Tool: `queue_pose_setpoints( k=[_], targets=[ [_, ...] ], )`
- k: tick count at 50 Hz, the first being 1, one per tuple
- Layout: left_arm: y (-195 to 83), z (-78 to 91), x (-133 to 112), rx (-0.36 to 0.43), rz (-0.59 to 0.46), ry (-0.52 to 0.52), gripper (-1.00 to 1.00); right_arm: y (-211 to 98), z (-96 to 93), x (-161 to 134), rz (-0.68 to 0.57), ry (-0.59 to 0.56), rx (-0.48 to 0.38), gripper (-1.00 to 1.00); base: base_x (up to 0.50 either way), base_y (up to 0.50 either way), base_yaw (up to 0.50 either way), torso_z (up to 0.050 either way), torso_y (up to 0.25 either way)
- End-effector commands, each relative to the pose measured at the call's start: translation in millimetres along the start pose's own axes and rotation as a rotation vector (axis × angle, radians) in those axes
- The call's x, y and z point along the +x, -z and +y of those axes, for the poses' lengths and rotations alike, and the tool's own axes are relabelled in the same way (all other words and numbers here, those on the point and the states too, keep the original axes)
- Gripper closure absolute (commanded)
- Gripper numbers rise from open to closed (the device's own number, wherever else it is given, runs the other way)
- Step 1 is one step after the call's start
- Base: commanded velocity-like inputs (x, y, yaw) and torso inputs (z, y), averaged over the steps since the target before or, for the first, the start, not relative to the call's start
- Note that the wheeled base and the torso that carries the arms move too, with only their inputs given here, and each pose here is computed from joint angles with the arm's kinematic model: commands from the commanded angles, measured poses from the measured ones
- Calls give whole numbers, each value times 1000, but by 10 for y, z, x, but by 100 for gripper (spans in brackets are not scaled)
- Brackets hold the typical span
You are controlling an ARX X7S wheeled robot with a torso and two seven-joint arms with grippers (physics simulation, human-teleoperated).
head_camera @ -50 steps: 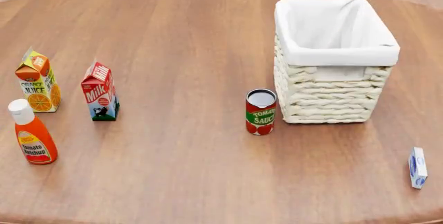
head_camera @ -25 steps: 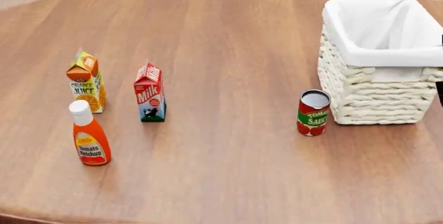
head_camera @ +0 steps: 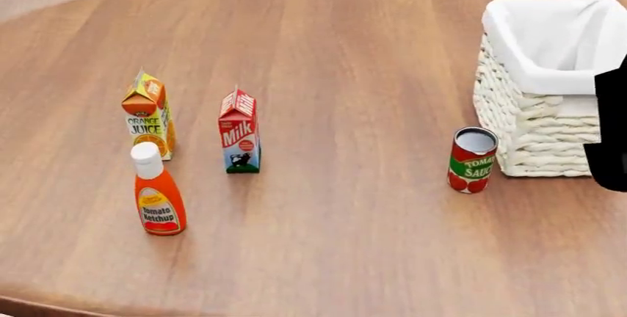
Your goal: Pick the milk and place it in the basket.
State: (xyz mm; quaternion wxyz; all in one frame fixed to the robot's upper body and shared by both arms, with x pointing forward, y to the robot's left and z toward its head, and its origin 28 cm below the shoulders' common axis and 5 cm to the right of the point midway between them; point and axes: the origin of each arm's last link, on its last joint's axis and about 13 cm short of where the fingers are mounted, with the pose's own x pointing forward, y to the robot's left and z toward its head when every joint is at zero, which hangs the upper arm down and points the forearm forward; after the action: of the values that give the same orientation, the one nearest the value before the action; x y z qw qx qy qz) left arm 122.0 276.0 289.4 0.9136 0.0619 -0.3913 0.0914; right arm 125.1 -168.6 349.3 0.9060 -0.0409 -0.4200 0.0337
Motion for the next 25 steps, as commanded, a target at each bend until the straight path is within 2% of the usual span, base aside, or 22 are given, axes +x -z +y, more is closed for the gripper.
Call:
queue_pose_setpoints(
  k=[1,5,25],
  targets=[
    [-16,28,7,15,-33,-3,-100,-14,-17,-13,-43,-3,33,-100,66,0,0,0,0],
    [-13,27,10,16,-32,-2,-100,-18,-23,-23,-54,1,30,-100,323,0,0,0,0],
    [2,30,14,18,-31,-4,-100,-19,-2,-28,-56,-25,37,-100,500,0,0,0,0]
  ],
)
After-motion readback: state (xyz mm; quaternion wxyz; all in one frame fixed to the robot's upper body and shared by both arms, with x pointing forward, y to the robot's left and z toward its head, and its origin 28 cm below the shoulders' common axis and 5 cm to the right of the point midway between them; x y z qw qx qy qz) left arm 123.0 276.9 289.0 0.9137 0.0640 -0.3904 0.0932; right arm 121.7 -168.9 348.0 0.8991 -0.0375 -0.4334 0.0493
